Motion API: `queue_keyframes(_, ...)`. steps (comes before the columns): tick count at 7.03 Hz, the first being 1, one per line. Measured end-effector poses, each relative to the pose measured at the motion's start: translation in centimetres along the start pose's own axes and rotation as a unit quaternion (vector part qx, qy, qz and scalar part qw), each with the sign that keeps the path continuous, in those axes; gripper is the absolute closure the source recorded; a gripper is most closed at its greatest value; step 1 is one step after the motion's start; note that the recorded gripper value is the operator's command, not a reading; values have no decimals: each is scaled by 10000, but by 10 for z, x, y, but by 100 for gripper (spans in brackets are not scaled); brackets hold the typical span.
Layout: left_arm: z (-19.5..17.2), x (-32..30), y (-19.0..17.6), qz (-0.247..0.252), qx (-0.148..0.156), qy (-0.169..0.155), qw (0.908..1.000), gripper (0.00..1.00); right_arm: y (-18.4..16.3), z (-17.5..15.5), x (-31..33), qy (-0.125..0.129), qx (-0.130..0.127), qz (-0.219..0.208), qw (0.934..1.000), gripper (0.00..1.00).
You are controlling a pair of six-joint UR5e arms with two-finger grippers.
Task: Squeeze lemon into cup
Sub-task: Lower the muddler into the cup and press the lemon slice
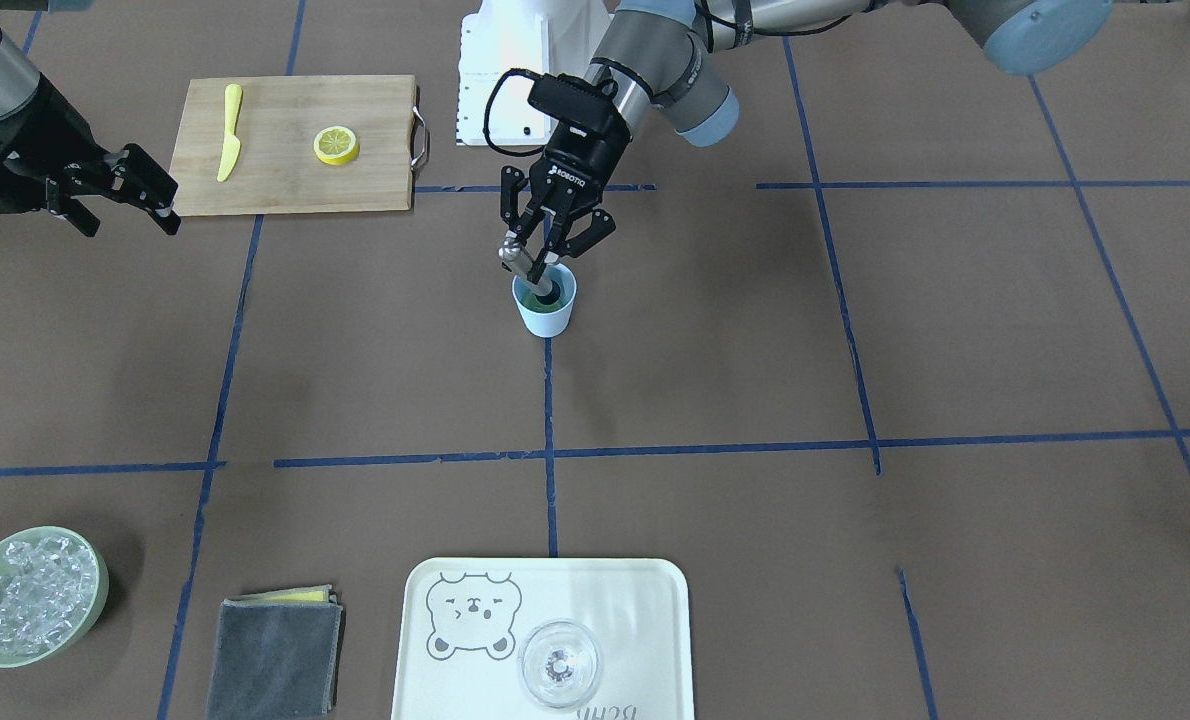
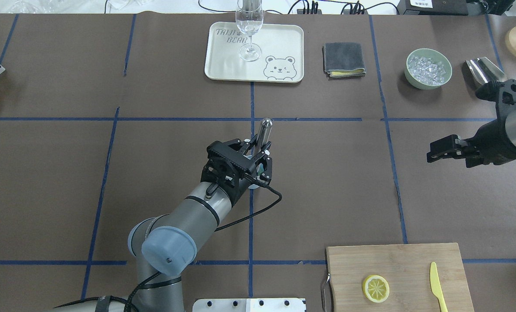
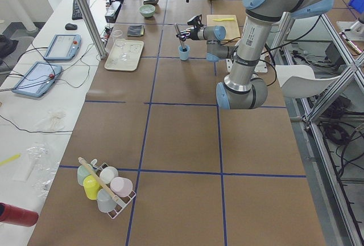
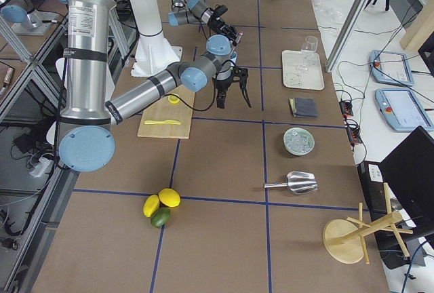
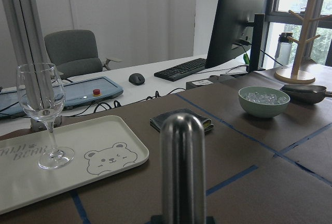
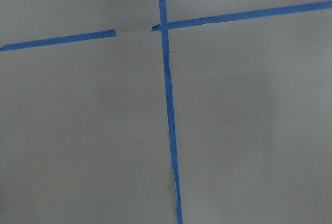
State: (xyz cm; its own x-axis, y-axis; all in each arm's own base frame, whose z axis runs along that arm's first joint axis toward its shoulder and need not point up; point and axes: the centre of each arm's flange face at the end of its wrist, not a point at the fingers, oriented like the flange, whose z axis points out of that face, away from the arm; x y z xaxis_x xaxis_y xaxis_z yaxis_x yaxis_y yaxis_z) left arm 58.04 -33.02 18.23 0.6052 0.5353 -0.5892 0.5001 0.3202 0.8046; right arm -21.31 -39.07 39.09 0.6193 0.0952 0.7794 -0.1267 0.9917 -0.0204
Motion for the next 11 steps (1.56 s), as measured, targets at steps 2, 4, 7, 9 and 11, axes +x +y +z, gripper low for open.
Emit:
queue_keyframes(2,2,1,5,29,-38,-9,10000,100,0,0,0,-2,-3,-4,10000,0)
queue_keyframes(4,2,1,7,41,-52,-14,10000,100,0,0,-1,-4,-2,-6,10000,0)
queue_keyframes(7,2,0,9,58,-67,-18,10000,100,0,1,-1,-2,-3,-5,10000,0)
queue_keyframes(9,4,1,11,72,-86,-20,9999,100,-1,1,-1,1,-5,-2,10000,0)
queue_keyframes(11,4,1,11,72,-87,-18,9999,100,-1,1,-1,1,-5,-2,10000,0)
